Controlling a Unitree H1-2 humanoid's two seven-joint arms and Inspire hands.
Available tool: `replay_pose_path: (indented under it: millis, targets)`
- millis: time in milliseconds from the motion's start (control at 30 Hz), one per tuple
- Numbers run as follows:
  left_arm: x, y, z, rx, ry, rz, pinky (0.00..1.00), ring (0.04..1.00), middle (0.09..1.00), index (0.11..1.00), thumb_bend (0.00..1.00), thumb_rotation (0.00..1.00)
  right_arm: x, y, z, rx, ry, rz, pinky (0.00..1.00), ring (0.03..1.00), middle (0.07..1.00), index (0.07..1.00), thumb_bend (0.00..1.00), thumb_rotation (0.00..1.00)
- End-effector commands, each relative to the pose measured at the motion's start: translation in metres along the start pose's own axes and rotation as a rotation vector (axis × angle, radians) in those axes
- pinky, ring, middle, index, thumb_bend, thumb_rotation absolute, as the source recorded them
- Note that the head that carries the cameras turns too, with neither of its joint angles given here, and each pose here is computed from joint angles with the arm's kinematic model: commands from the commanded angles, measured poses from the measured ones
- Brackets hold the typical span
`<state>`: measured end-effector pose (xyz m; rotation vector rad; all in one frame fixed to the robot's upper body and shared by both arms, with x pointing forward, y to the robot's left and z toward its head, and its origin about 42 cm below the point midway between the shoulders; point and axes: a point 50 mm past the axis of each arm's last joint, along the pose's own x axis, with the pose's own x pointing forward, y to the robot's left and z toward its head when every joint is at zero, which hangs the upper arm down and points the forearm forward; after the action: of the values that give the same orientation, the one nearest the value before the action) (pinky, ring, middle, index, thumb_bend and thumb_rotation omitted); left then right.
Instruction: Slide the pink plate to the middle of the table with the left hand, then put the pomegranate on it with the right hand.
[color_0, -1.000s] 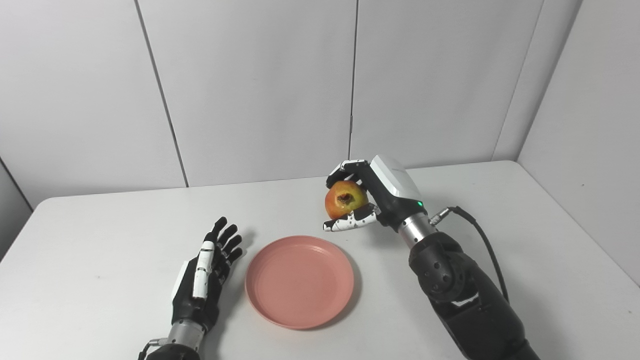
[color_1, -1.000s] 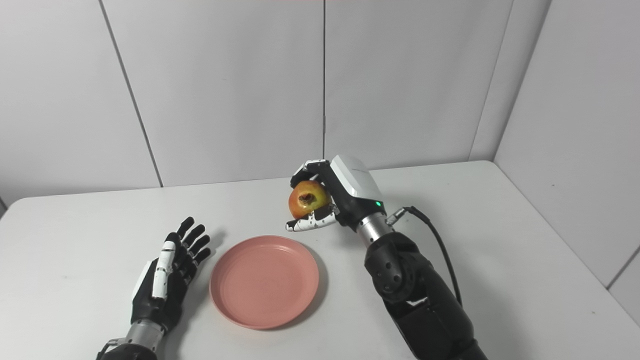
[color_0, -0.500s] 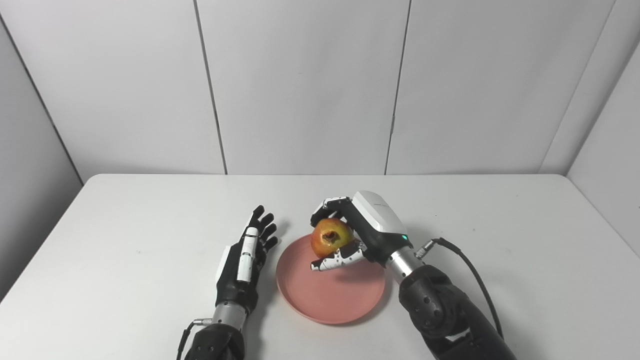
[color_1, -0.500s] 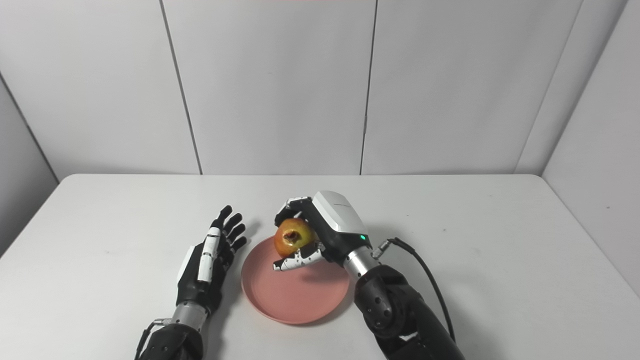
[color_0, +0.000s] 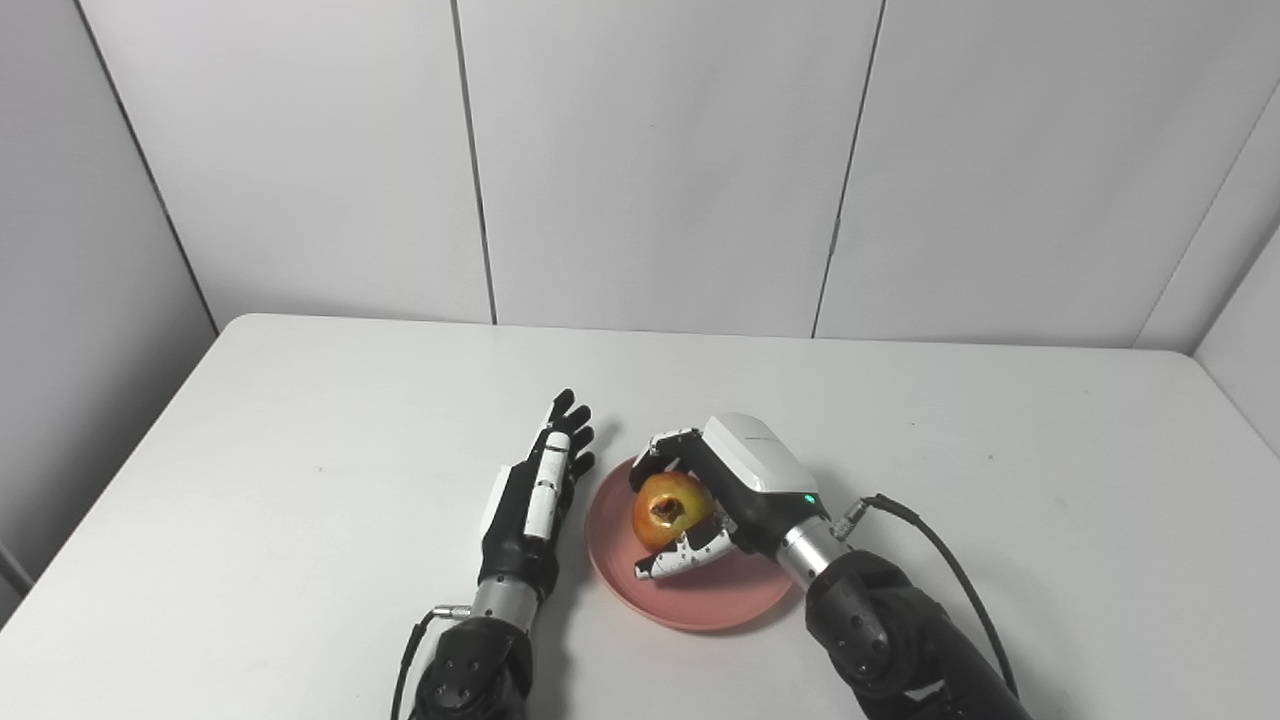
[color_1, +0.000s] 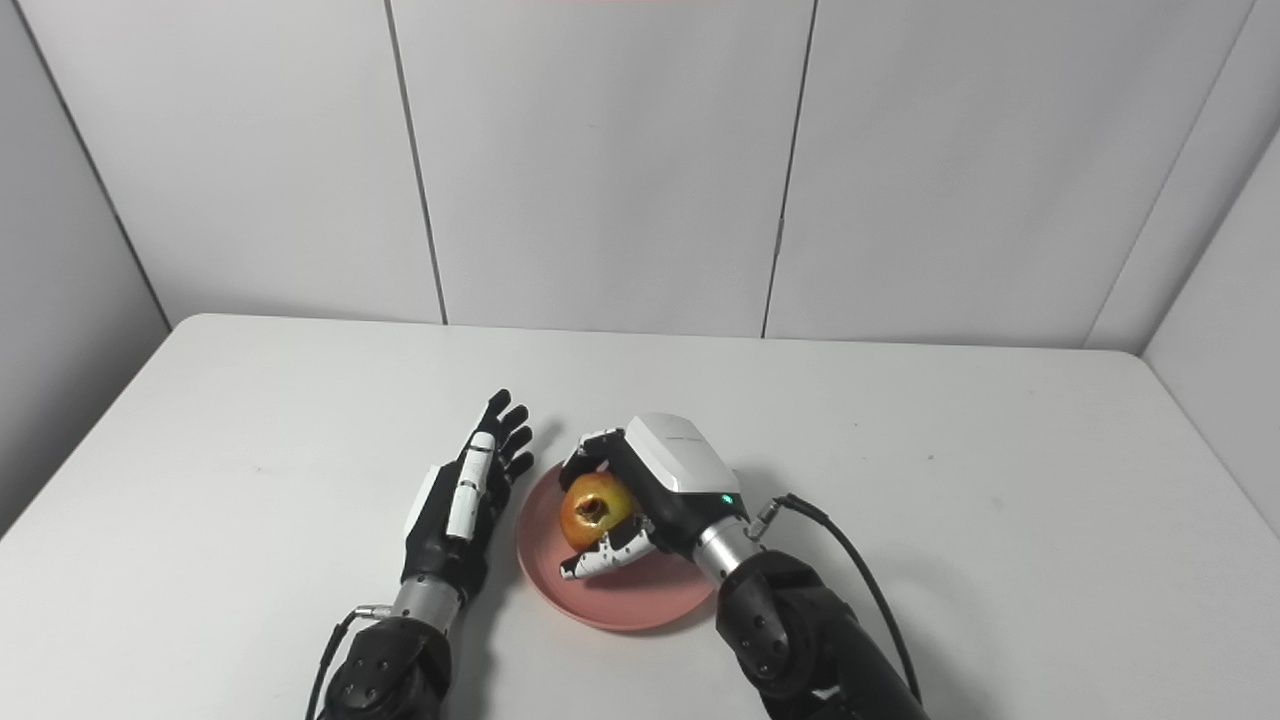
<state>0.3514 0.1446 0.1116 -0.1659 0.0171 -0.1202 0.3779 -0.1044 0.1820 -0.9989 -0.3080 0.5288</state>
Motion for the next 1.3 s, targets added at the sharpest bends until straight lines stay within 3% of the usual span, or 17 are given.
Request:
replay_pose_path:
  millis: [0, 167, 433, 467, 567, 600, 833, 1067, 1267]
  targets:
    - [0.004, -0.007, 0.001, -0.001, -0.001, -0.001, 0.94, 0.954, 0.958, 0.958, 0.36, 1.00, 0.005, -0.010, 0.009, -0.030, -0.052, -0.039, 0.31, 0.388, 0.474, 0.490, 0.50, 0.13]
    - [0.004, -0.007, 0.002, 0.007, -0.001, 0.003, 0.93, 0.946, 0.951, 0.952, 0.37, 1.00, 0.001, -0.007, 0.005, -0.102, -0.047, -0.034, 0.38, 0.454, 0.519, 0.490, 0.50, 0.13]
    - [0.005, -0.007, 0.001, 0.008, 0.000, 0.002, 0.93, 0.946, 0.952, 0.952, 0.38, 1.00, -0.004, -0.006, -0.002, -0.158, -0.021, -0.016, 0.40, 0.483, 0.556, 0.492, 0.51, 0.14]
    - [0.005, -0.008, 0.001, 0.010, 0.000, 0.000, 0.93, 0.948, 0.953, 0.953, 0.38, 1.00, -0.004, -0.006, -0.002, -0.161, -0.016, -0.012, 0.44, 0.531, 0.596, 0.493, 0.51, 0.14]
    - [0.005, -0.007, 0.001, 0.011, -0.002, -0.002, 0.93, 0.949, 0.952, 0.952, 0.38, 1.00, -0.007, -0.007, -0.004, -0.159, 0.013, 0.009, 0.52, 0.613, 0.667, 0.627, 0.65, 0.22]
    - [0.005, -0.007, 0.001, 0.011, -0.003, -0.002, 0.93, 0.947, 0.952, 0.951, 0.37, 1.00, -0.008, -0.007, -0.004, -0.159, 0.020, 0.016, 0.58, 0.674, 0.725, 0.683, 0.71, 0.30]
    - [0.004, -0.005, 0.000, 0.009, 0.000, -0.009, 0.93, 0.950, 0.954, 0.953, 0.37, 1.00, -0.015, -0.013, -0.003, -0.186, 0.062, 0.091, 0.83, 0.881, 0.904, 0.888, 0.94, 0.54]
    - [0.004, -0.005, 0.000, 0.004, 0.001, -0.009, 0.93, 0.949, 0.952, 0.951, 0.37, 1.00, -0.020, -0.018, -0.005, -0.197, 0.049, 0.097, 0.88, 0.925, 0.947, 0.943, 1.00, 0.60]
    - [0.004, -0.003, -0.001, 0.002, 0.004, -0.010, 0.93, 0.950, 0.951, 0.950, 0.37, 1.00, -0.027, -0.026, -0.002, -0.176, 0.017, 0.045, 0.90, 0.943, 0.969, 0.985, 1.00, 0.69]
